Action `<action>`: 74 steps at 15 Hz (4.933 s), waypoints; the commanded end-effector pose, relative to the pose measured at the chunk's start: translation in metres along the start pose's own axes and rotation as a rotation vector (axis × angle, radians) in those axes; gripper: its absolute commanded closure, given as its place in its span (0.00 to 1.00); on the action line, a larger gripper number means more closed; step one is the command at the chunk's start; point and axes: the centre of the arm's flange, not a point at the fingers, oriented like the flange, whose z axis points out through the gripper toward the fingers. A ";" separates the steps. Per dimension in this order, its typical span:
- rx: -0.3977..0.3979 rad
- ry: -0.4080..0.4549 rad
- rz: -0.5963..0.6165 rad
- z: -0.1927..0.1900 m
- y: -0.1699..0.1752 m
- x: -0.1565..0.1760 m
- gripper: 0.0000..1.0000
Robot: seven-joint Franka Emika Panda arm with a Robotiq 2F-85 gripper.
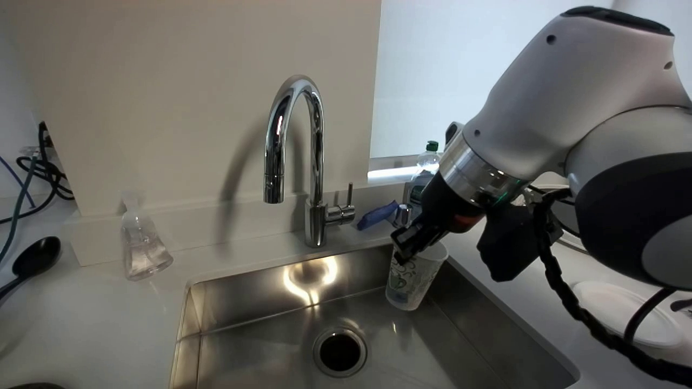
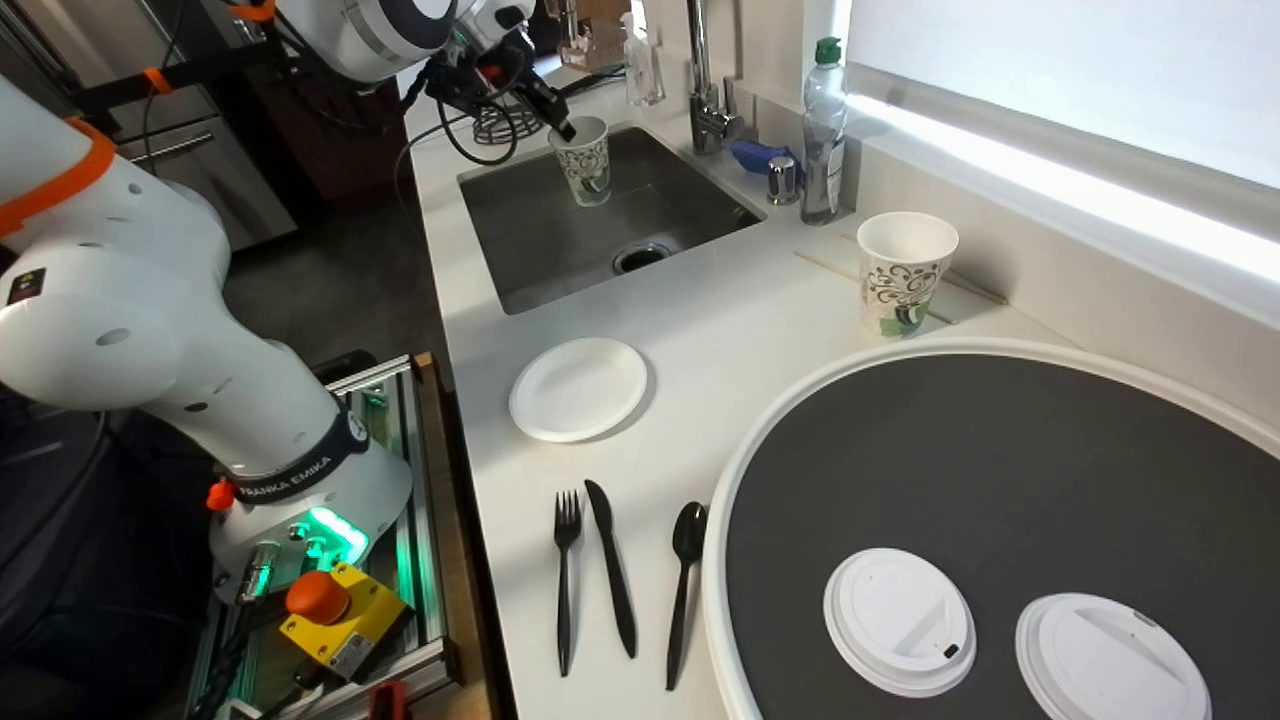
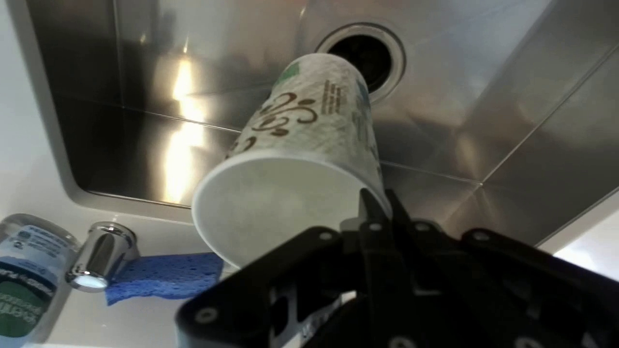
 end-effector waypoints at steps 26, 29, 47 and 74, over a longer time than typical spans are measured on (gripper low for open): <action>0.205 0.052 -0.466 0.085 -0.132 0.002 0.97; 0.204 0.047 -0.490 0.093 -0.138 -0.003 0.99; 0.239 0.039 -0.632 0.171 -0.168 -0.022 0.99; 0.157 0.056 -0.633 0.230 -0.144 0.001 0.99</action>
